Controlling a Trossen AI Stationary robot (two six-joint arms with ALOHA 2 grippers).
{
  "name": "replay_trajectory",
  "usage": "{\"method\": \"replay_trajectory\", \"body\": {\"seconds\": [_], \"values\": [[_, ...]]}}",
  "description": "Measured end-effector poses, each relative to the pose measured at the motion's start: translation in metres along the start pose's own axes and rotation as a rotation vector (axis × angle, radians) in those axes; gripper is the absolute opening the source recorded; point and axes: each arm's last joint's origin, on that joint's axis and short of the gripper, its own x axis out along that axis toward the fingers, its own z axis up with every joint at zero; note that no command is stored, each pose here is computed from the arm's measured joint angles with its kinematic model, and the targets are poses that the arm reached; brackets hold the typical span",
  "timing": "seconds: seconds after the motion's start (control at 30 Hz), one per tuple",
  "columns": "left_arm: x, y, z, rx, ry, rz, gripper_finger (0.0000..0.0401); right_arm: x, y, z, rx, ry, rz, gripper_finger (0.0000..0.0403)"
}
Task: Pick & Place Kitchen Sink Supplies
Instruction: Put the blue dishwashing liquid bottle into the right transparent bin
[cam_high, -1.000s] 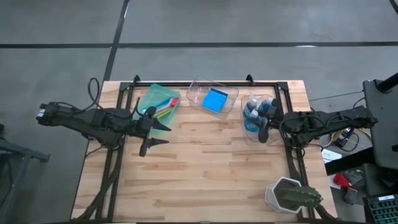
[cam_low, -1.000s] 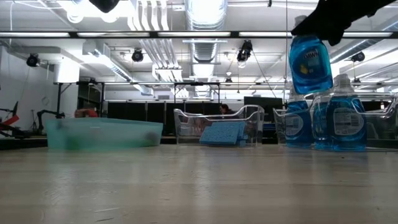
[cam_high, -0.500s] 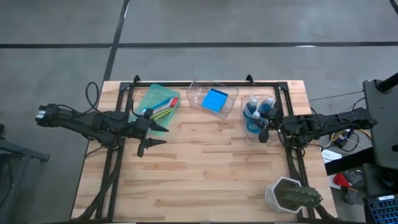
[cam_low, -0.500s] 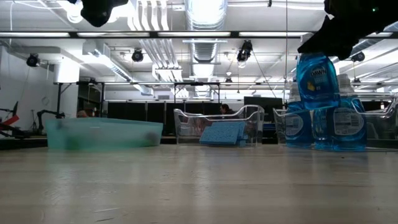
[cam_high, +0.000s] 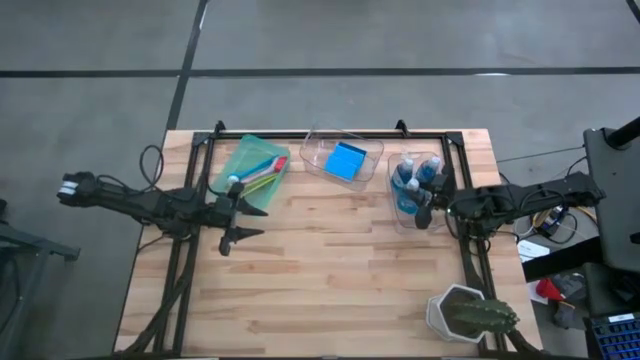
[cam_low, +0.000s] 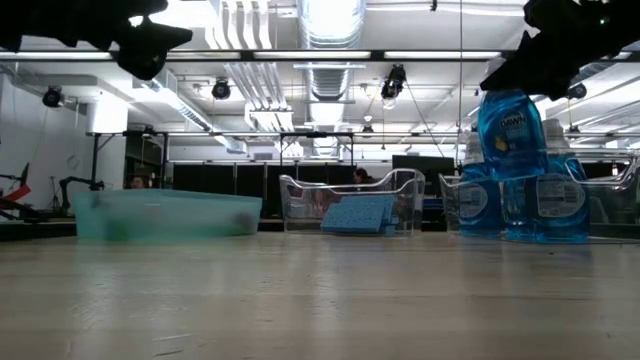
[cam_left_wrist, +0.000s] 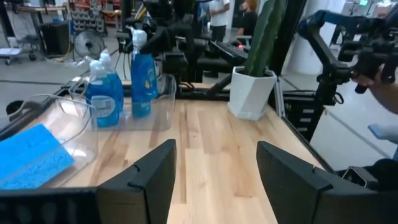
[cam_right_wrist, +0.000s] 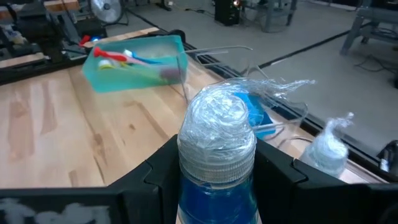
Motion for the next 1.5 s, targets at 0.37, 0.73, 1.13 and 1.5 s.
{"method": "replay_trajectory", "body": {"seconds": [0.37, 0.73, 1.13, 1.5], "values": [[-0.008, 0.004, -0.025, 0.070, 0.014, 0.008, 0.0218, 0.005, 0.005, -0.024, 0.015, -0.062, -0.050, 0.0145], [-0.011, 0.006, -0.046, 0.052, -0.049, 0.012, 0.0218, 0.014, 0.002, -0.056, 0.008, -0.077, -0.099, 0.0145], [-0.015, 0.010, -0.081, 0.056, -0.072, 0.011, 0.0218, 0.018, -0.002, -0.076, -0.014, -0.060, -0.106, 0.0145], [-0.015, 0.011, -0.083, 0.054, -0.060, 0.012, 0.0218, 0.020, -0.005, -0.088, -0.028, -0.046, -0.112, 0.0169]]}}
